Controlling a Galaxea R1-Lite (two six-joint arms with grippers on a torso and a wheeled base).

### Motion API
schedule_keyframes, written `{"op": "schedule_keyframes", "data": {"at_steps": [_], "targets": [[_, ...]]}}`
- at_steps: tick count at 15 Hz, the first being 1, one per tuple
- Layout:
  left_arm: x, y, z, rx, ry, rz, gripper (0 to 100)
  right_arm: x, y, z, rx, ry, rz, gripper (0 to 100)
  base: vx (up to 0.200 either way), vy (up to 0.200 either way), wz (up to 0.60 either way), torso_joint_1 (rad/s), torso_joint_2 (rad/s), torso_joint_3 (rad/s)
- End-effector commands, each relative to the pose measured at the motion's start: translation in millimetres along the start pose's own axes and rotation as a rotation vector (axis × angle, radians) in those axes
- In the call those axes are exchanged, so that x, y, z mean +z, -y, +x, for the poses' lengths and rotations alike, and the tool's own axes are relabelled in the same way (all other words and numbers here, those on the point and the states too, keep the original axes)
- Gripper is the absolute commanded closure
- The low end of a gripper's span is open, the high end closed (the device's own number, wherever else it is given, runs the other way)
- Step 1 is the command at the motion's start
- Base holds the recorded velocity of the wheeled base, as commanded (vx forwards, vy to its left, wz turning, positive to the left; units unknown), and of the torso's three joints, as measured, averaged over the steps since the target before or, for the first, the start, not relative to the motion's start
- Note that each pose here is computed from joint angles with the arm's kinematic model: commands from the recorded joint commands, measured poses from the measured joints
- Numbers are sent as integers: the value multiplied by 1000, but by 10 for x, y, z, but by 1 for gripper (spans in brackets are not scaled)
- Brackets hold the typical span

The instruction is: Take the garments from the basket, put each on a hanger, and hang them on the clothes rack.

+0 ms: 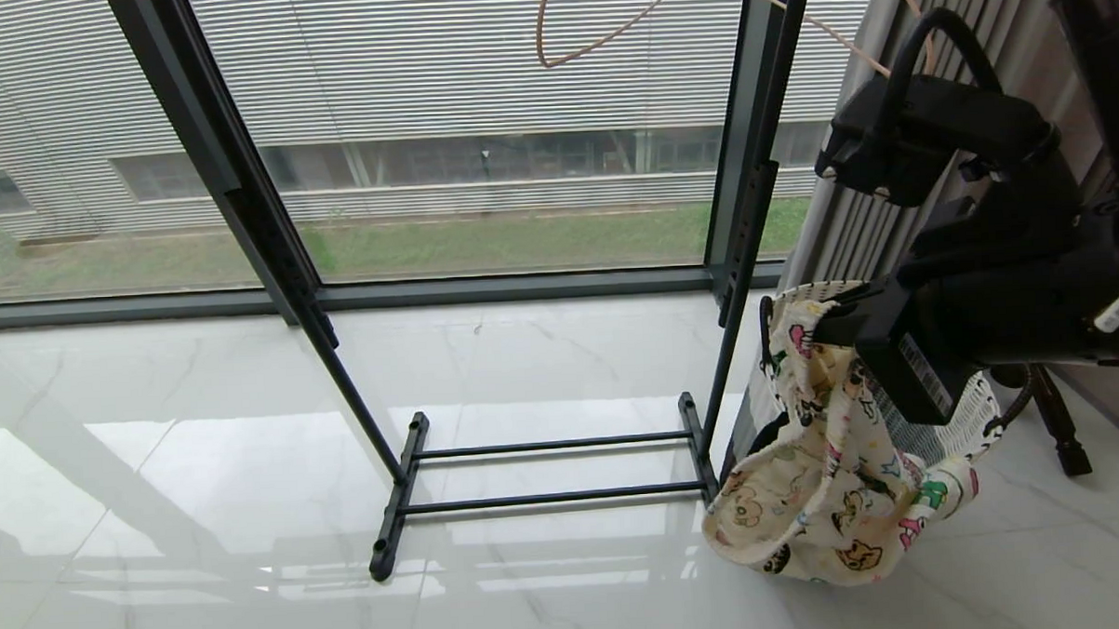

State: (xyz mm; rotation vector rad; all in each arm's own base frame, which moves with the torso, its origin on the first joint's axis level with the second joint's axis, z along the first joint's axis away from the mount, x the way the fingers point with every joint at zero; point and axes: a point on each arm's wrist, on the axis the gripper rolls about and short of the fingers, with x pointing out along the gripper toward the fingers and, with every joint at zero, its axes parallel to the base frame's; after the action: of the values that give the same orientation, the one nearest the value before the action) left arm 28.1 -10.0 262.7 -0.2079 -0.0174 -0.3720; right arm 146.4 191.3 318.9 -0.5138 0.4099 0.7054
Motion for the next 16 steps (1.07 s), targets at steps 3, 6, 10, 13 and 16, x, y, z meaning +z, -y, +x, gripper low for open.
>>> {"op": "schedule_keyframes", "data": {"at_steps": [3, 6, 10, 13, 16], "targets": [[-87, 425, 750, -303, -329, -155, 0, 166, -134, 52, 41, 42, 9, 100, 0, 0, 0, 0, 0, 0], [-351, 745, 706, -491, -504, -156, 0, 293, -312, 119, 88, 82, 7, 100, 0, 0, 0, 0, 0, 0], [-813, 805, 723, -485, -690, -69, 0, 416, -516, 304, 127, 90, -16, 100, 0, 0, 0, 0, 0, 0], [-1005, 774, 882, -371, -753, -55, 0, 550, -619, 379, 144, 124, -18, 100, 0, 0, 0, 0, 0, 0], [-1021, 694, 1039, -259, -720, -100, 0, 601, -701, 311, 170, 152, -28, 100, 0, 0, 0, 0, 0, 0]]}}
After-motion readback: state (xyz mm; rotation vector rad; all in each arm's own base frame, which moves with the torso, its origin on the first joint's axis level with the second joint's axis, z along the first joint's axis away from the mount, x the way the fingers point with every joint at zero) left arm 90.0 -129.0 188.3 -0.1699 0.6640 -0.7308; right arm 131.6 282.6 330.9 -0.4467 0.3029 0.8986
